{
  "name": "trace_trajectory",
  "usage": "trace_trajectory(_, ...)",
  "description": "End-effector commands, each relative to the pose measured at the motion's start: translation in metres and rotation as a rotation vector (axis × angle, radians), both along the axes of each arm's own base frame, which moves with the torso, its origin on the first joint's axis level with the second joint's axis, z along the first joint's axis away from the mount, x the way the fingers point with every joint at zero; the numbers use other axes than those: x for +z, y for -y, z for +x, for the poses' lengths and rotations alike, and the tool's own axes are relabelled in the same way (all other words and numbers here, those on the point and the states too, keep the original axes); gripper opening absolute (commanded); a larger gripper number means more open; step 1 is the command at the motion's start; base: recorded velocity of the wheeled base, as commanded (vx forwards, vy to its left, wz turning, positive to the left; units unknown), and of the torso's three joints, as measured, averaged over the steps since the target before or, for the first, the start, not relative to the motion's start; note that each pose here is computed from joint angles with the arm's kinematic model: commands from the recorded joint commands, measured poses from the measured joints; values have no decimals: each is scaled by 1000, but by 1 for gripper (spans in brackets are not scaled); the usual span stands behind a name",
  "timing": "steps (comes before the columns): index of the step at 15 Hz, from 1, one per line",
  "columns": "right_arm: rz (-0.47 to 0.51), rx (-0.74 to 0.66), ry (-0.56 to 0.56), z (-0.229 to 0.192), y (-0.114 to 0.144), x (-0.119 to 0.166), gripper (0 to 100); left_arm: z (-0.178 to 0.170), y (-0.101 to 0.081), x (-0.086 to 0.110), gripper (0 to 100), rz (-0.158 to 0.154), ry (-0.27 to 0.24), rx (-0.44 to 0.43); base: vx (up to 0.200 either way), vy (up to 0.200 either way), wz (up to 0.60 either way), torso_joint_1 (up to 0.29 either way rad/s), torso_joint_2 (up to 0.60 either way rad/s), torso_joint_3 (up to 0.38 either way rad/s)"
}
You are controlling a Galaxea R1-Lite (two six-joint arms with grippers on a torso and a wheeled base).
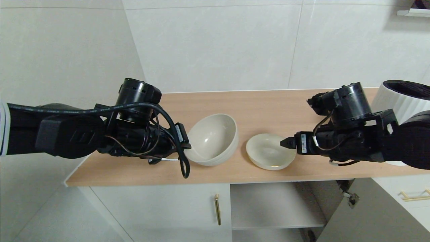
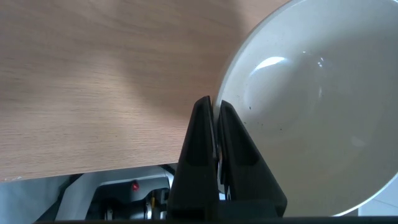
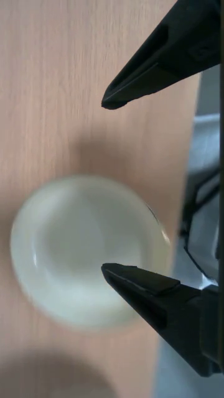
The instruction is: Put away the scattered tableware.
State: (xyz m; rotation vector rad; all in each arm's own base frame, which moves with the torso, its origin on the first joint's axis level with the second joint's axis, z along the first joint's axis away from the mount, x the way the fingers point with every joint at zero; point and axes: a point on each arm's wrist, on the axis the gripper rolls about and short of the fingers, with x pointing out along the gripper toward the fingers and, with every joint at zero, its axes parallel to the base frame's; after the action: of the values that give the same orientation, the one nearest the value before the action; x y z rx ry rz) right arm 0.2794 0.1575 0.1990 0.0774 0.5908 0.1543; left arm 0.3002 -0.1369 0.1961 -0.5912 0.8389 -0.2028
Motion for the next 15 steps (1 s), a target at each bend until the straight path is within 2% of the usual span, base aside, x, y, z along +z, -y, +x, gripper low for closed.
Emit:
trace_trajectory(1, -43, -17, -37, 13, -9, -22, 100, -2, -1, 4, 0, -5, 10, 1, 0, 0, 0, 0, 0, 0)
trace_trajectory(3, -60, -29, -47, 18, -11, -32, 100, -2, -1, 4, 0, -4, 11, 0, 0, 0, 0, 0, 0, 0)
trace_trajectory(9, -53, -30, -43, 22, -13, -35, 100, -2, -1, 4, 0, -5, 10, 1, 0, 0, 0, 0, 0, 0)
trace_trajectory(10, -48, -31, -41, 22, -14, -34, 0, -3, -1, 4, 0, -4, 9, 1, 0, 0, 0, 0, 0, 0)
trace_trajectory(15, -44, -26, -38, 21, -13, -33, 0, -3, -2, 4, 0, -5, 12, 2, 0, 0, 0, 0, 0, 0)
